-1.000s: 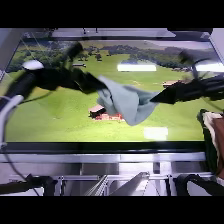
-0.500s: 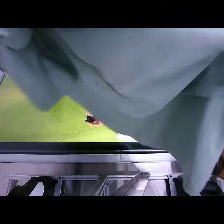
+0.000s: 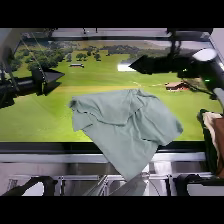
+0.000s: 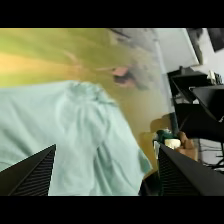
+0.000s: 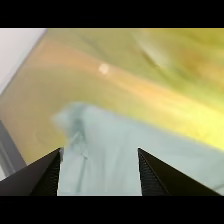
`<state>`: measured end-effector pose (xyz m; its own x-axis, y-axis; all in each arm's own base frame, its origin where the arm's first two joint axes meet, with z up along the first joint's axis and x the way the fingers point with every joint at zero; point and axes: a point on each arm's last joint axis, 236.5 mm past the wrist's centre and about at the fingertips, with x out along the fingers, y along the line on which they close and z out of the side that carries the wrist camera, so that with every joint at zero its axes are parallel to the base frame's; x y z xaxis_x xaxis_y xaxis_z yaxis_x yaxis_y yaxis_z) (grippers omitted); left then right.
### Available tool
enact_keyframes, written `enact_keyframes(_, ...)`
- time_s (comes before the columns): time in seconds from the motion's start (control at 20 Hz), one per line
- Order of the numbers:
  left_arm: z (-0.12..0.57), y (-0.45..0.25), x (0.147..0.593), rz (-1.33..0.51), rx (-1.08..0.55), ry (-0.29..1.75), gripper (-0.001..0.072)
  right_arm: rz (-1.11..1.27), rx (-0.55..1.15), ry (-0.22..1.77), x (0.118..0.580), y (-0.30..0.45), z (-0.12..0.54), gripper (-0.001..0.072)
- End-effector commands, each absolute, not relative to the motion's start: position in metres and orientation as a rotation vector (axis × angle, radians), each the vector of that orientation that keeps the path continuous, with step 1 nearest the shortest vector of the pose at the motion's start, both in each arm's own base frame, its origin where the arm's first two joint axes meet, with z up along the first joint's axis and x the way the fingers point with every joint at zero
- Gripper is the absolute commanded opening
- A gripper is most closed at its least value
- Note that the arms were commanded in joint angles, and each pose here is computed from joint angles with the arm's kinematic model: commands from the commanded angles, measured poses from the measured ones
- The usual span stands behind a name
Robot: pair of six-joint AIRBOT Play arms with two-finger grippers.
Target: Fold the shirts.
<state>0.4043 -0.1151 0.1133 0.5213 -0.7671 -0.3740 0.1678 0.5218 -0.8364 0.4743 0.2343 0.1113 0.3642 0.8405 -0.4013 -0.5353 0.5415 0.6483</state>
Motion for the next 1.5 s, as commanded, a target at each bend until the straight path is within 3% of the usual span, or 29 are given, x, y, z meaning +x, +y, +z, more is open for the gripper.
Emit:
enact_keyframes(0.0,0.04,-0.087,0.418,-0.622,-0.942,0.986,0.0711,0.967,0.574,0.981,0.468,0.23,0.052,0.0514)
enact_keyframes(0.05,0.04,-0.078,0.418,-0.653,-0.966,1.003,0.0711,0.995,0.598,1.002,0.458,0.214,0.066,0.0496)
enact_keyframes(0.1,0.04,-0.068,0.416,-0.68,-0.965,1.032,0.0711,1.041,0.609,1.02,0.442,0.196,0.082,0.0398)
enact_keyframes(0.15,0.032,-0.058,0.411,-0.683,-0.942,1.088,0.0711,1.072,0.625,1.044,0.426,0.18,0.096,0.0362)
enact_keyframes(0.35,-0.023,-0.027,0.396,-0.568,-0.73,1.285,0.0711,0.968,0.707,1.237,0.356,0.132,0.081,0.0365)
enact_keyframes(0.55,-0.06,-0.046,0.414,-0.538,-0.718,1.302,0.0711,0.576,0.82,1.341,0.283,0.072,0.006,0.0368)
enact_keyframes(0.6,-0.068,-0.052,0.418,-0.539,-0.701,1.31,0.0711,0.47,0.87,1.341,0.269,0.061,-0.013,0.0409)
enact_keyframes(0.65,-0.072,-0.057,0.425,-0.551,-0.687,1.312,0.0711,0.372,0.93,1.324,0.258,0.052,-0.031,0.058)
enact_keyframes(0.7,-0.073,-0.062,0.434,-0.568,-0.668,1.31,0.0711,0.299,0.972,1.311,0.25,0.048,-0.047,0.0637)
enact_keyframes(0.95,-0.074,-0.089,0.471,-0.652,-0.619,1.322,0.0707,0.158,1.028,1.355,0.241,0.051,-0.104,0.0633)
enact_keyframes(1.0,-0.075,-0.096,0.471,-0.683,-0.611,1.341,0.0628,0.164,1.05,1.375,0.241,0.056,-0.109,0.0633)
enact_keyframes(1.1,-0.077,-0.108,0.464,-0.755,-0.602,1.391,0.0323,0.179,1.082,1.402,0.243,0.064,-0.119,0.0632)
enact_keyframes(1.2,-0.077,-0.114,0.459,-0.81,-0.602,1.436,0.0141,0.222,1.11,1.411,0.251,0.074,-0.125,0.0621)
enact_keyframes(1.25,-0.076,-0.115,0.456,-0.831,-0.601,1.449,0.0014,0.276,1.106,1.414,0.255,0.081,-0.123,0.0466)
enact_keyframes(1.3,-0.073,-0.115,0.454,-0.843,-0.598,1.456,0.0015,0.335,1.102,1.422,0.256,0.087,-0.119,0.0381)
enact_keyframes(1.35,-0.069,-0.113,0.452,-0.853,-0.598,1.461,0.0015,0.383,1.112,1.411,0.261,0.09,-0.109,0.0416)
enact_keyframes(1.4,-0.065,-0.109,0.452,-0.854,-0.606,1.465,0.0015,0.429,1.131,1.376,0.27,0.089,-0.095,0.0506)
enact_keyframes(1.45,-0.06,-0.104,0.453,-0.85,-0.614,1.465,0.0015,0.464,1.159,1.333,0.279,0.084,-0.077,0.0489)
